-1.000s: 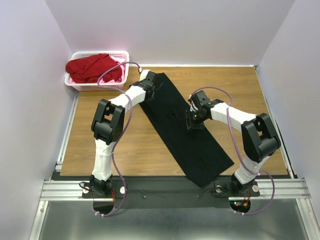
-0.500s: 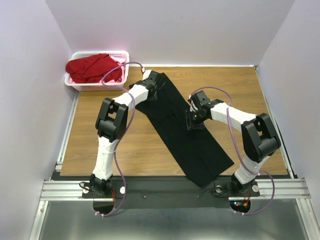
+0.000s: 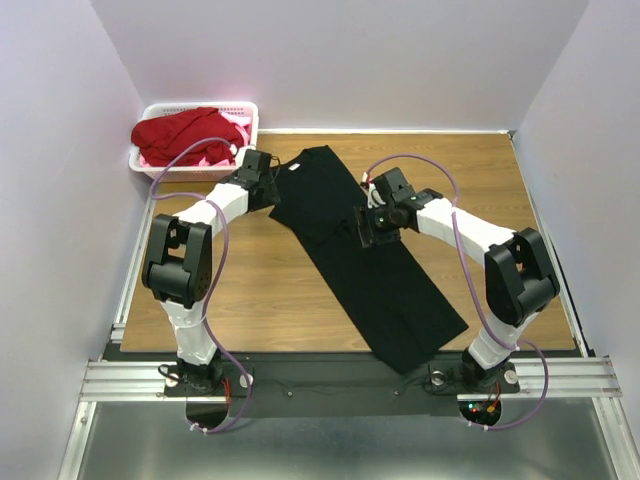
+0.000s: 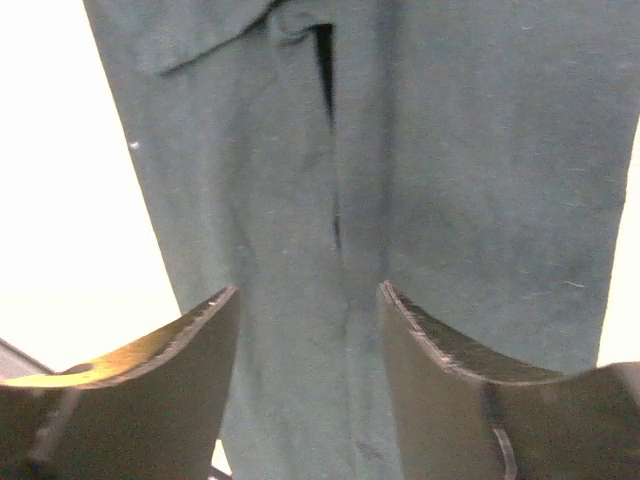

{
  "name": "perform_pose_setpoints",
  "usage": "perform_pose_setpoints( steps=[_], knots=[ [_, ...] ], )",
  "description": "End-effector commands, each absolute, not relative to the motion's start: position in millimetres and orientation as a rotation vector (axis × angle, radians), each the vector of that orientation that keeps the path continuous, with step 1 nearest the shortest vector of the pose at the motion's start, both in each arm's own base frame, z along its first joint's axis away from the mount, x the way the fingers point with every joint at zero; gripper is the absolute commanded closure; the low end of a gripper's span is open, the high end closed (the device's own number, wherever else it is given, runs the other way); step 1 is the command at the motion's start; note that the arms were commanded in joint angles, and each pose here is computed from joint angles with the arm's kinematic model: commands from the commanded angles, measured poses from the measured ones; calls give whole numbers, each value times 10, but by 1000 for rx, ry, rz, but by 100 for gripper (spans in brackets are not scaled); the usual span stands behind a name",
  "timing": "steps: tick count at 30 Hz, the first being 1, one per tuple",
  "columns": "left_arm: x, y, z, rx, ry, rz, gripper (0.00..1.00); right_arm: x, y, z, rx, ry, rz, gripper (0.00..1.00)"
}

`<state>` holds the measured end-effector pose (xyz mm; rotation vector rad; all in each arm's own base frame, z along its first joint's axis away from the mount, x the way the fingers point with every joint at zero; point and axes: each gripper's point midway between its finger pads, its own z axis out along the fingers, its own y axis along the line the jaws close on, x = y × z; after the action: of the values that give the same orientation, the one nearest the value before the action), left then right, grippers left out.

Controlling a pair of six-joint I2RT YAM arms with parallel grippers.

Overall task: Fold and stack the t-shirts
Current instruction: Fold the tshirt

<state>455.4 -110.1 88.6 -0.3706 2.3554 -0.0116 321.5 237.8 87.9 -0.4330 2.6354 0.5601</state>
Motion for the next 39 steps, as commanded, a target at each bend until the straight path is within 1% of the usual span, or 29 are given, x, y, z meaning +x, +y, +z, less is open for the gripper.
perform_pose_setpoints(
  steps=[1,3,6,7,10,13,17,23,25,28,34,39],
  knots=[
    [4479,-1297,869,-301,2374,-119,31,3340,2232,1018,-416,2559,430,33],
    [4425,-1348,905,-283,2373,-137,31,3340,2070,974,-375,2565,324,32],
    [4293,-1616,1008,-223,2369,-178,30,3178,1851,827,-332,2622,234,31],
    [4269,-1707,1031,-207,2367,-193,30,3172,1829,841,-314,2625,230,31],
    [4265,-1977,1036,-182,2370,-214,29,2942,1703,725,-281,2696,203,31],
    [4402,-2162,998,-169,2369,-217,29,2693,1628,640,-256,2764,213,31],
    [4647,-2364,840,-120,2386,-183,29,2338,1709,501,-236,2897,347,31],
    [4919,-2480,550,-67,2422,-125,29,2141,1745,297,-224,2997,386,31],
    [4982,-2470,470,-39,2444,-87,29,2113,1792,249,-227,3019,405,31],
    [5253,-2524,362,-15,2446,-69,29,2137,1983,182,-229,3027,497,31],
    [5641,-2497,322,13,2413,-68,29,2197,2396,76,-319,3050,575,31],
    [5919,-2509,428,25,2345,-169,28,2535,2718,168,-320,2977,629,31]
  ],
)
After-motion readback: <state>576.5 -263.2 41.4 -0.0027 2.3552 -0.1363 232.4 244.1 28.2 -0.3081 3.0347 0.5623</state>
